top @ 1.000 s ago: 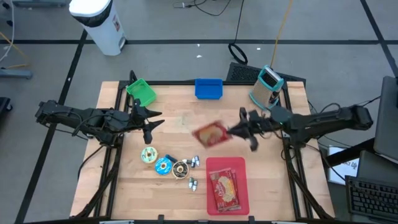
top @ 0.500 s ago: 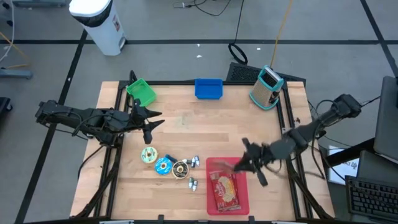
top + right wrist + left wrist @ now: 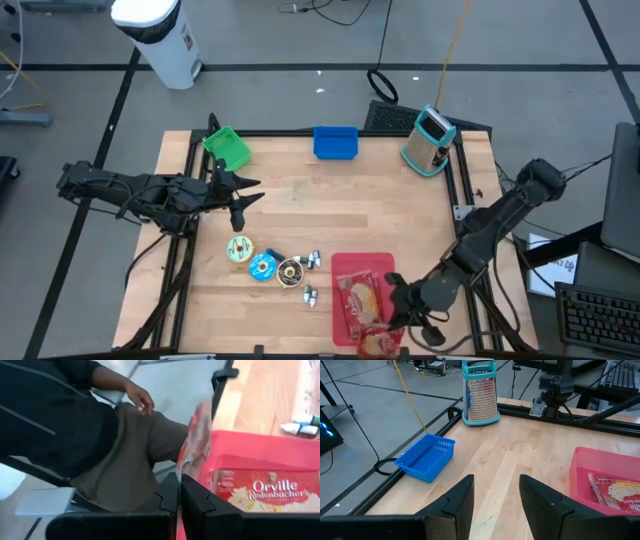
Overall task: Pick & Place Food Item
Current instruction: Stack the red popcorn bag on top of the red popcorn bag in the red bin
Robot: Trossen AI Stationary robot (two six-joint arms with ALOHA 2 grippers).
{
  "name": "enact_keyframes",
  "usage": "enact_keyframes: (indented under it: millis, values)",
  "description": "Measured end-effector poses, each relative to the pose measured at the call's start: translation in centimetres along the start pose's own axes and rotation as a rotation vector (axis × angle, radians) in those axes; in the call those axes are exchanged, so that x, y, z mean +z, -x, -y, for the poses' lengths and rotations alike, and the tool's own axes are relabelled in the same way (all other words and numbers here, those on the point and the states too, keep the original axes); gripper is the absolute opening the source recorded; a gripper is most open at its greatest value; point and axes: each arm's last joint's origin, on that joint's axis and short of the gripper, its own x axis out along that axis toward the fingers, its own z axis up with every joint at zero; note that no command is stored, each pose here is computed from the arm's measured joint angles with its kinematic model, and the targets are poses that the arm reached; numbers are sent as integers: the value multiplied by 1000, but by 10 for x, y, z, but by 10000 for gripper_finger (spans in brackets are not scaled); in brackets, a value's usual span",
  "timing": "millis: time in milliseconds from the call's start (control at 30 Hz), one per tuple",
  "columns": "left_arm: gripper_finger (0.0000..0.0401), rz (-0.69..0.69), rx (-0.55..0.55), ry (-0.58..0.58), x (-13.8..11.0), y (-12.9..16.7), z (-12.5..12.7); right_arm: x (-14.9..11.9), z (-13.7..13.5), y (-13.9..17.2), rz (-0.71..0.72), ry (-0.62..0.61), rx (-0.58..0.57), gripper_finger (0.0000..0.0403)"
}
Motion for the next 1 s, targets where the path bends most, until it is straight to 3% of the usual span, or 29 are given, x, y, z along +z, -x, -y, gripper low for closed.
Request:
enact_keyframes:
  millis: [200,467,633,1000]
  values:
    - [159,0,0,0,0,0,0,3,6,-1,6,-9,-10,0]
    - [159,0,0,0,0,0,0,18,3,17,84,51,102,0]
    - [159,0,0,0,0,0,0,17,13,19,48,45,63,0]
    - [159,0,0,0,0,0,0,8,29,-10,-53,0,-5,0]
